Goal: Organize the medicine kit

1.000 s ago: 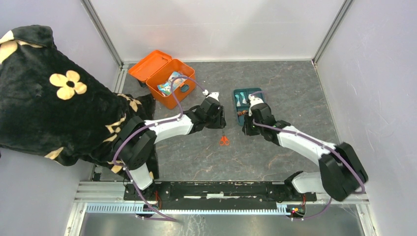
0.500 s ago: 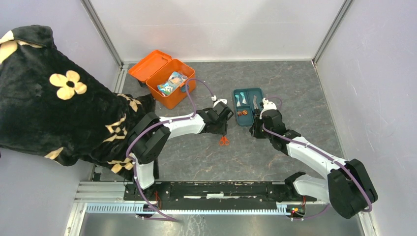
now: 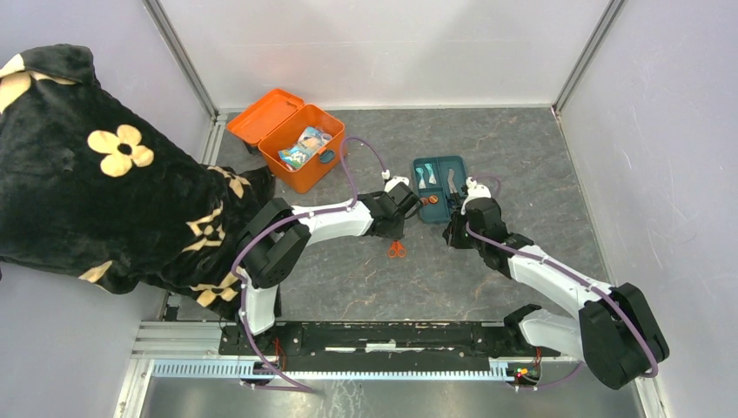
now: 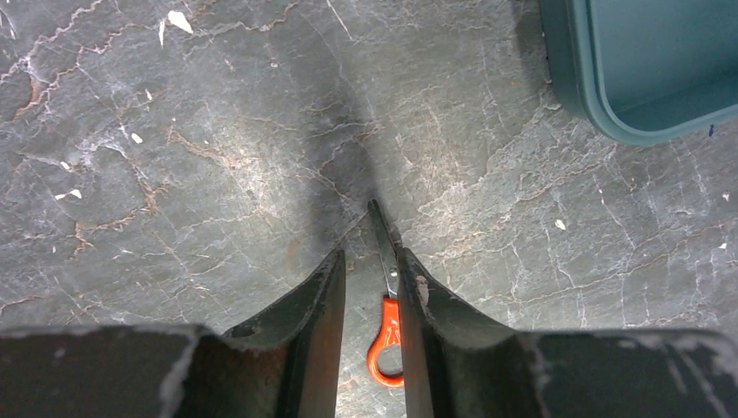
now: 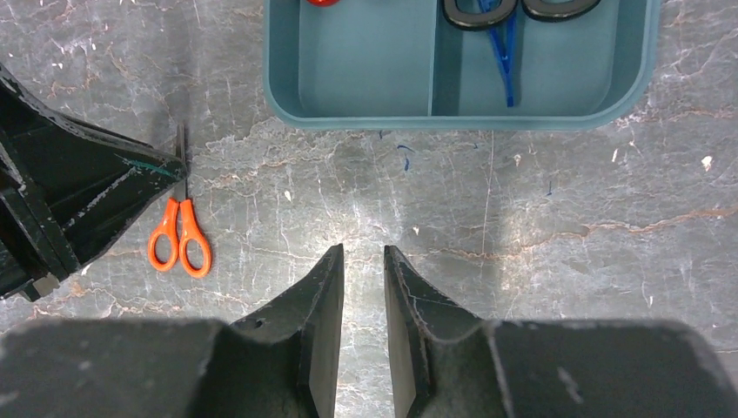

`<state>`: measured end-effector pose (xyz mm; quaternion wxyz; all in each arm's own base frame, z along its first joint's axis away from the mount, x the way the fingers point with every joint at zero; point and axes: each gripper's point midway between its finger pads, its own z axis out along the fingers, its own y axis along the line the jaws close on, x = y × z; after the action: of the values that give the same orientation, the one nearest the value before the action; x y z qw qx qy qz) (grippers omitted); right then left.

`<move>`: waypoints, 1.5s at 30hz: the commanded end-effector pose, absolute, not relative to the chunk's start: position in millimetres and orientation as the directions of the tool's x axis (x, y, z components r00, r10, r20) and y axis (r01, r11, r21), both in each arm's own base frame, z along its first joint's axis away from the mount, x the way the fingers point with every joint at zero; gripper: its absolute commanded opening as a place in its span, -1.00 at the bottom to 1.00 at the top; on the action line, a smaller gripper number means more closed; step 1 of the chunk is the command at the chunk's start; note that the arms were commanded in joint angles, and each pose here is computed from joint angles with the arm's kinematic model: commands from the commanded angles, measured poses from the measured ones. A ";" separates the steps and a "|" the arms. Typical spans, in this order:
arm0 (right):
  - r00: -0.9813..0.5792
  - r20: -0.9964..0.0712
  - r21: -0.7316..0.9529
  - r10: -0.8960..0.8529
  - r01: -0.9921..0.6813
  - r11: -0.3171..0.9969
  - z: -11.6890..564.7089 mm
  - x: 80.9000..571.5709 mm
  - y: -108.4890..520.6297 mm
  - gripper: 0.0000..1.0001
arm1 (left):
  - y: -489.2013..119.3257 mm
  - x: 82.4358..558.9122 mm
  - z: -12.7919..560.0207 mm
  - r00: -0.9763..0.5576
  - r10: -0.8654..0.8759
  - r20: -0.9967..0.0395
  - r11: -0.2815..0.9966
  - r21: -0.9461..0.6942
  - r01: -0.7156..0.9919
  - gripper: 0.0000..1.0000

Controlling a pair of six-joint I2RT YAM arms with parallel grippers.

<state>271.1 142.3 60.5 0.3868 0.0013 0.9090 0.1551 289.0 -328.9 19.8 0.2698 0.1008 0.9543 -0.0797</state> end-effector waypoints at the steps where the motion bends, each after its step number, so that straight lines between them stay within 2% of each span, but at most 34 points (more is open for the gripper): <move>1: -0.678 -0.721 0.307 0.143 -0.128 0.943 66.3 272.6 143.7 -0.42 | -324.3 276.6 0.1 -0.849 0.220 -0.481 0.965 -0.022 0.263 -0.31; 14: -0.732 -0.671 0.340 0.118 -0.162 0.926 44.5 250.8 148.7 -0.41 | -318.0 265.5 -24.0 -0.862 0.293 -0.413 0.954 0.073 0.290 -0.35; 18: -0.744 -0.657 0.362 0.122 -0.170 0.916 41.3 245.0 151.5 -0.40 | -315.3 262.4 -29.7 -0.868 0.300 -0.395 0.953 0.080 0.292 -0.55; 24: -0.768 -0.615 0.546 0.179 -0.250 0.800 43.8 230.0 185.5 -0.33 | -312.8 260.8 -33.5 -0.871 0.303 -0.387 0.952 0.089 0.292 -0.95; 32: -0.801 -0.503 0.746 0.325 -0.212 0.631 52.7 224.5 215.5 -0.27 | -312.0 260.2 -33.9 -0.871 0.294 -0.394 0.955 0.085 0.284 -0.96; 37: -0.804 -0.481 0.770 0.349 -0.196 0.607 54.3 230.2 222.9 -0.25 | -317.0 259.0 -31.9 -0.871 0.287 -0.400 0.955 0.051 0.291 -0.96; 45: -0.813 -0.462 0.767 0.354 -0.167 0.619 44.7 226.8 220.3 -0.25 | -339.2 257.8 -16.1 -0.869 0.239 -0.434 0.946 -0.099 0.310 -0.96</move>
<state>222.4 214.6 34.1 0.2851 0.0588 0.8627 0.4135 291.3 -346.9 17.3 0.2863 0.1228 0.9476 -0.0710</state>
